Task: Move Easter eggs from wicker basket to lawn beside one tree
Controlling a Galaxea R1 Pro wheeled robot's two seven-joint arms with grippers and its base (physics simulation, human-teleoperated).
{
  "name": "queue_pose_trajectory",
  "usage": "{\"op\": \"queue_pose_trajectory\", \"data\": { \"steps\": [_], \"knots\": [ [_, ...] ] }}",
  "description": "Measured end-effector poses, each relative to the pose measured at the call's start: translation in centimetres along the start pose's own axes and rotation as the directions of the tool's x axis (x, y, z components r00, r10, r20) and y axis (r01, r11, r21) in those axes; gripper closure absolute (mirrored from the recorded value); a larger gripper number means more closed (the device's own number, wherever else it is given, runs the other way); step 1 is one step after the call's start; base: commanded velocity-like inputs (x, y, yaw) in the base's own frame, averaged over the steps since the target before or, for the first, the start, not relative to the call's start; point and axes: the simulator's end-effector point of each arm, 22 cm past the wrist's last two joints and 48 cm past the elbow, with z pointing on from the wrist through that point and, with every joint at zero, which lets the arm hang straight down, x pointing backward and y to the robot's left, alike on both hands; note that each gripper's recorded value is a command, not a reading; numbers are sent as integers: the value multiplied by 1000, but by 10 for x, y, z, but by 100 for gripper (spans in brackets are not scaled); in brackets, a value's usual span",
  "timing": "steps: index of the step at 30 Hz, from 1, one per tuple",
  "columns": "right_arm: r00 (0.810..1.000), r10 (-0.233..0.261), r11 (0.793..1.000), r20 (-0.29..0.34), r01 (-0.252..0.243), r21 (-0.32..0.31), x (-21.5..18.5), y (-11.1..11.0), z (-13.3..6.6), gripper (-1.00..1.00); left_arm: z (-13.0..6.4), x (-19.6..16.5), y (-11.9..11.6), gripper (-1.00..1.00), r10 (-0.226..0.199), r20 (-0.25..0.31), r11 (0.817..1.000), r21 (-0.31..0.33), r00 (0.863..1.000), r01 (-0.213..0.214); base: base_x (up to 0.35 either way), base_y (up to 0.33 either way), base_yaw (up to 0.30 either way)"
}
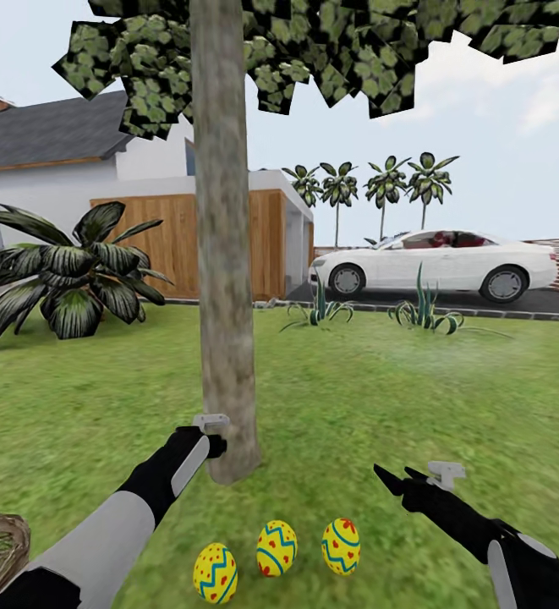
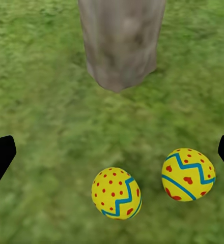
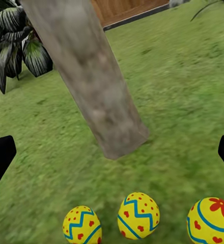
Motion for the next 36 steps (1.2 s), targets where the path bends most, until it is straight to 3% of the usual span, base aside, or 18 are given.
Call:
{"op": "queue_pose_trajectory", "data": {
  "steps": [10, 36],
  "knots": [
    [999, -17, 1000, 35, 17, -12, -17, 10, -7, -100, -19, -18, 1, -100, -3, 41, 1000, 1, 999, 3, 0, 0, 0],
    [999, -15, 1000, 34, 15, -14, -74, 27, -1, -100, -44, -73, -1, -100, -1, 41, 1000, 1, 999, 1, 0, 0, 0]
  ]
}}
